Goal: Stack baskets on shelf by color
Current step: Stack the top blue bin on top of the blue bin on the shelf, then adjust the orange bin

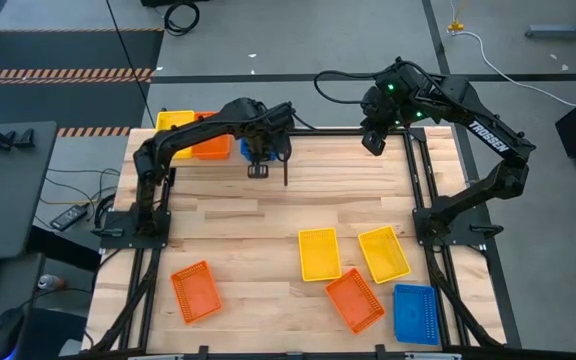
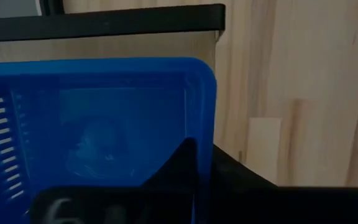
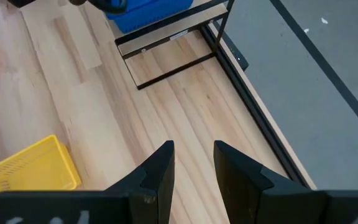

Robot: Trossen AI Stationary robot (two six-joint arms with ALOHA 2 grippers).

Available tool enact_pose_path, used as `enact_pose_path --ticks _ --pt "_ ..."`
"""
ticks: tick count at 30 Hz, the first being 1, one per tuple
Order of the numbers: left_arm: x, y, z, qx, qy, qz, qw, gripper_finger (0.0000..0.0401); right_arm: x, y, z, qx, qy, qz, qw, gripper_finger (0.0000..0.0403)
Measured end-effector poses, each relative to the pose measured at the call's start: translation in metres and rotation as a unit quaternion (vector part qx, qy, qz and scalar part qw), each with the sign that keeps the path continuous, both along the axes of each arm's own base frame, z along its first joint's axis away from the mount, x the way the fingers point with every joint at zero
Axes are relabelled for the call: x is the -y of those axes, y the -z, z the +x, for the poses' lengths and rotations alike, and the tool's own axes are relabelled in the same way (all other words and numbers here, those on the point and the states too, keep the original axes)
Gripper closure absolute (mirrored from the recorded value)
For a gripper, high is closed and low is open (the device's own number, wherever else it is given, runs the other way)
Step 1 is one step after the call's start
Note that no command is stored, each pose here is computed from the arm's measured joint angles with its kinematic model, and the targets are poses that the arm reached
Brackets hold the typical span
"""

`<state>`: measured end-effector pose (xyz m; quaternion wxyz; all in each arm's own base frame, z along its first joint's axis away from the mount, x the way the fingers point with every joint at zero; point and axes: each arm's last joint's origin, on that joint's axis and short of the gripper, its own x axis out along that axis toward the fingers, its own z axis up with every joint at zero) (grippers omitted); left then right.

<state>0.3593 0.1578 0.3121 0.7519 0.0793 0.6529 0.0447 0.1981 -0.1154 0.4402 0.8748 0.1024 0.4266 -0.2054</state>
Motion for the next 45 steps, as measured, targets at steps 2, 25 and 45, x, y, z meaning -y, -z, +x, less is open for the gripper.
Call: enact_pose_path --ticks 2,25,45 --pt "-0.002 0.000 -0.001 0.000 -0.001 0.000 1.000 0.0384 0.000 0.000 0.000 -0.001 0.000 0.001 1.000 0.0284" --pt "0.023 -0.017 -0.007 -0.031 -0.022 0.095 0.995 0.0320 0.000 0.001 -0.001 -0.003 0.001 0.003 1.000 0.0284" --pt "0.048 -0.072 -0.059 0.018 -0.147 0.104 0.983 0.0293 -0.001 -0.001 0.001 0.005 -0.036 -0.003 0.999 0.0284"
